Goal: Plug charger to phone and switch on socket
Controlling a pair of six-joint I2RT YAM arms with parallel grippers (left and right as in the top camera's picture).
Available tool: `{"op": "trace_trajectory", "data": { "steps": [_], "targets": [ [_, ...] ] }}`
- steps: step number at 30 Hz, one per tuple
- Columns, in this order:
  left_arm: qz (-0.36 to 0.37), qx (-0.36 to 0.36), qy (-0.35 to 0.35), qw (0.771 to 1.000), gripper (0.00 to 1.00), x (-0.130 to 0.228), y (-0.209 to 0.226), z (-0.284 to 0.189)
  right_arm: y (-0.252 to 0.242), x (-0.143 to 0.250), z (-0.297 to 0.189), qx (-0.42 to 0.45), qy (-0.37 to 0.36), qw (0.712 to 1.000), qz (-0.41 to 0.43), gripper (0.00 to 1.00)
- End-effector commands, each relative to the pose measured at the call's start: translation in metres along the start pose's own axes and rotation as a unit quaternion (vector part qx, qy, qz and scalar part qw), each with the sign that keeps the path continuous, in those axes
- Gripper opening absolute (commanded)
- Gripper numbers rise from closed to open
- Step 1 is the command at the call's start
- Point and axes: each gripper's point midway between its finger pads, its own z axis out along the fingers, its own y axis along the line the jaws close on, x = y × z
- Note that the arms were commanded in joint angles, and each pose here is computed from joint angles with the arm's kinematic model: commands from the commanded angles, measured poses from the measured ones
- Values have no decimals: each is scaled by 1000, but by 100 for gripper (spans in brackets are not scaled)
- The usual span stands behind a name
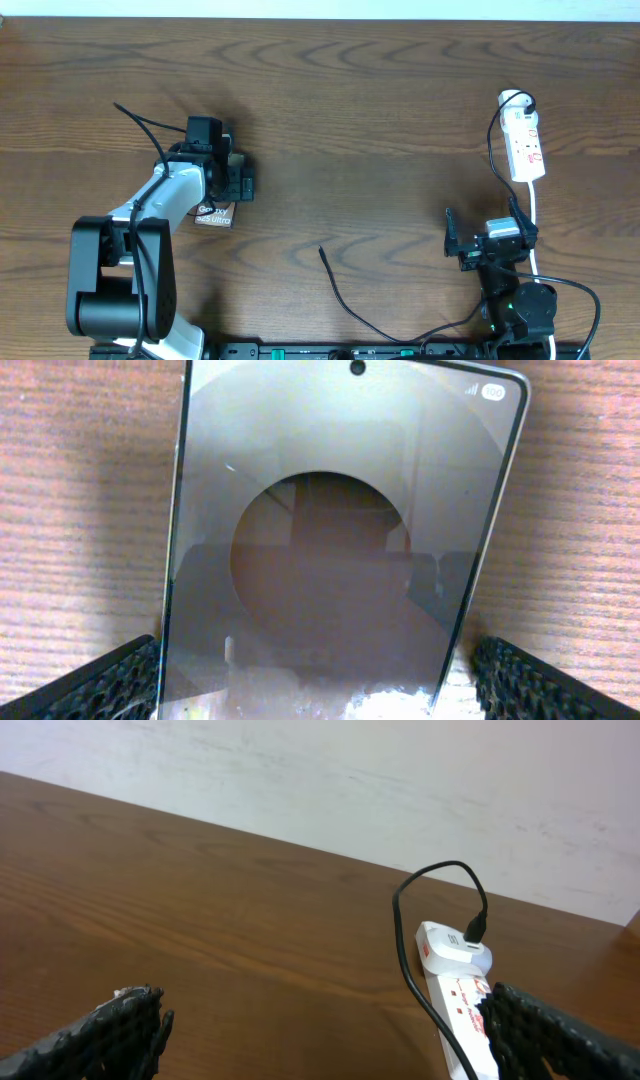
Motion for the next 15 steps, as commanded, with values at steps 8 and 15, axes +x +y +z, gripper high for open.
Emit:
{"op": "trace_trajectory", "data": {
  "steps": [8,15],
  "targets": [
    [27,9,56,998,99,33,0,18,-1,0,0,1,0,1000,4,99],
    [19,49,71,996,90,40,-14,17,-1,0,0,1,0,1000,4,99]
  ]
}}
